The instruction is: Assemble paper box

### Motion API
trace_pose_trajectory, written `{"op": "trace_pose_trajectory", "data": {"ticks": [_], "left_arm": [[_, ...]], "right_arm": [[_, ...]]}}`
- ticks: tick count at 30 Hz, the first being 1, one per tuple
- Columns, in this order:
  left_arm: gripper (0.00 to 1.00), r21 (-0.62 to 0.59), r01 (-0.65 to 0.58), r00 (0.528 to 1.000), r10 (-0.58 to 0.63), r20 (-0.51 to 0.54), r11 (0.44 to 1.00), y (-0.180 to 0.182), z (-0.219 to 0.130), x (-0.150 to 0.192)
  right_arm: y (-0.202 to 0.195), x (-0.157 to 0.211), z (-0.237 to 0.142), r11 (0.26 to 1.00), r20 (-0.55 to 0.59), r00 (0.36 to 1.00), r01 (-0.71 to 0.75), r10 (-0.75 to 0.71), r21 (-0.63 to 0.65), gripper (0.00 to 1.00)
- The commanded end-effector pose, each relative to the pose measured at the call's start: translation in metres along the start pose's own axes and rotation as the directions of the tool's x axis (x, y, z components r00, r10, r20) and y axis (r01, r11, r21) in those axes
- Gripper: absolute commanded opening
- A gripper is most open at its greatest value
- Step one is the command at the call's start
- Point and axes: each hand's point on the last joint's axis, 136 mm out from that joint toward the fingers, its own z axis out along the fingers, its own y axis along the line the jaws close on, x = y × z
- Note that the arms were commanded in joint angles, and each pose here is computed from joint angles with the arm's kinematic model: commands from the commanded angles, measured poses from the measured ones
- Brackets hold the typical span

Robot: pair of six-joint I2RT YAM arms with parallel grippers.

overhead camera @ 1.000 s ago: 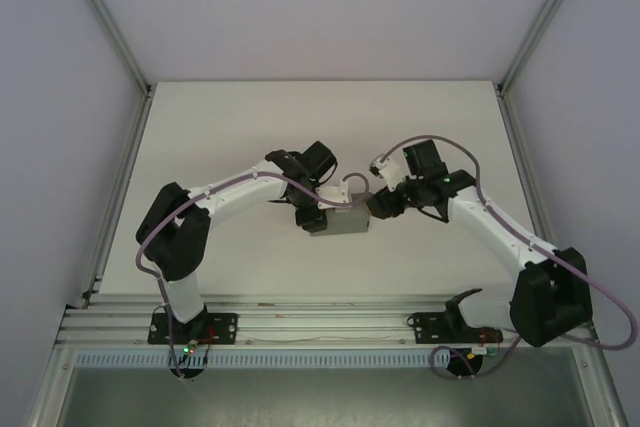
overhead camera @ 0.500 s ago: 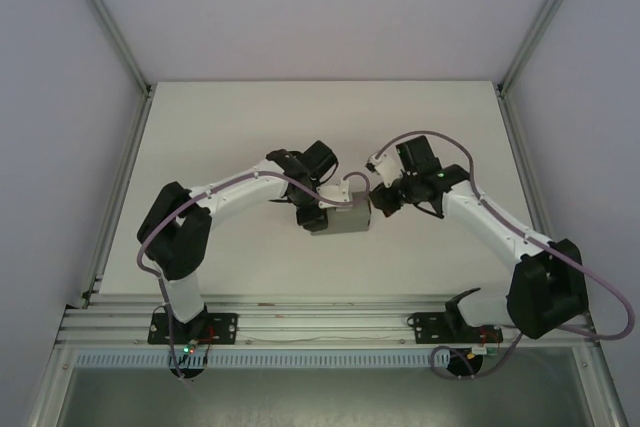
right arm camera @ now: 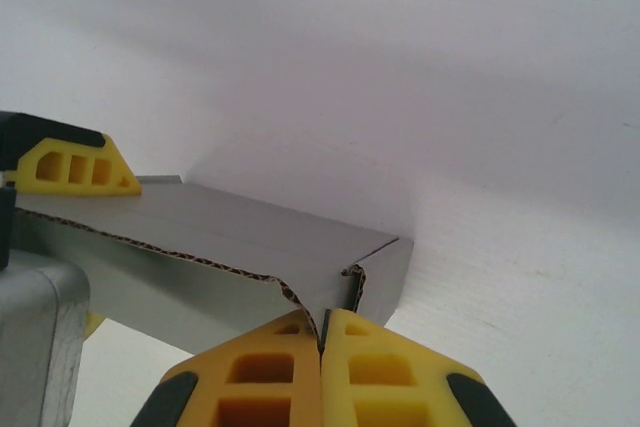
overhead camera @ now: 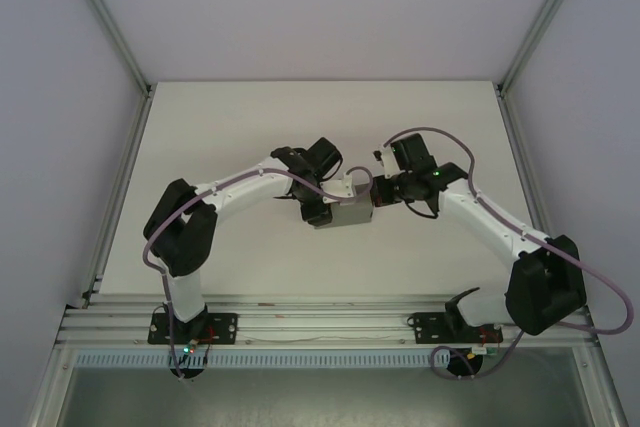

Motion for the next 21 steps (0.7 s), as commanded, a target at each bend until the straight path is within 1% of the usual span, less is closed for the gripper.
{"op": "trace_pose_trajectory", "data": {"ticks": [1, 3, 5, 9, 11, 14, 17, 18, 21], "left_arm": [[0.38, -0.044, 0.030, 0.999, -0.031, -0.017, 0.999, 0.013, 0.005, 0.002], [0.40, -0.055, 0.038, 0.999, -0.039, -0.018, 0.998, 0.015, 0.006, 0.002], [0.40, -0.067, 0.046, 0.998, -0.048, -0.028, 0.997, 0.018, 0.008, 0.004], [0.41, -0.061, 0.050, 0.998, -0.052, -0.036, 0.997, 0.017, 0.010, 0.005], [0.41, -0.060, 0.049, 0.998, -0.051, -0.031, 0.997, 0.017, 0.010, 0.004], [0.42, -0.061, 0.050, 0.999, -0.051, -0.019, 0.997, 0.018, 0.011, 0.002], [0.42, -0.069, 0.058, 0.998, -0.059, -0.011, 0.996, 0.020, 0.012, 0.000], [0.42, -0.069, 0.061, 0.998, -0.062, -0.011, 0.996, 0.021, 0.012, 0.000], [0.42, -0.053, 0.065, 0.998, -0.064, 0.011, 0.996, 0.019, 0.012, -0.003]], "right_arm": [[0.006, -0.007, -0.006, 1.000, 0.067, 0.998, -0.018, 0.018, -0.004, 0.00], [0.002, -0.007, -0.001, 1.000, 0.089, 0.996, 0.002, -0.003, 0.008, 0.00], [-0.001, -0.004, 0.008, 0.999, 0.124, 0.992, 0.035, -0.035, 0.006, 0.00], [-0.011, 0.007, 0.020, 1.000, 0.128, 0.992, 0.009, -0.012, 0.025, 0.00], [-0.010, 0.011, 0.023, 1.000, 0.135, 0.991, 0.008, -0.010, 0.015, 0.00], [-0.009, 0.018, 0.028, 0.999, 0.158, 0.987, 0.039, -0.042, 0.027, 0.00], [-0.015, 0.025, 0.030, 0.995, 0.173, 0.982, 0.066, -0.078, 0.073, 0.00], [-0.018, 0.027, 0.032, 0.994, 0.184, 0.979, 0.068, -0.083, 0.088, 0.00], [-0.017, 0.027, 0.036, 0.993, 0.232, 0.967, 0.089, -0.106, 0.081, 0.00]]}}
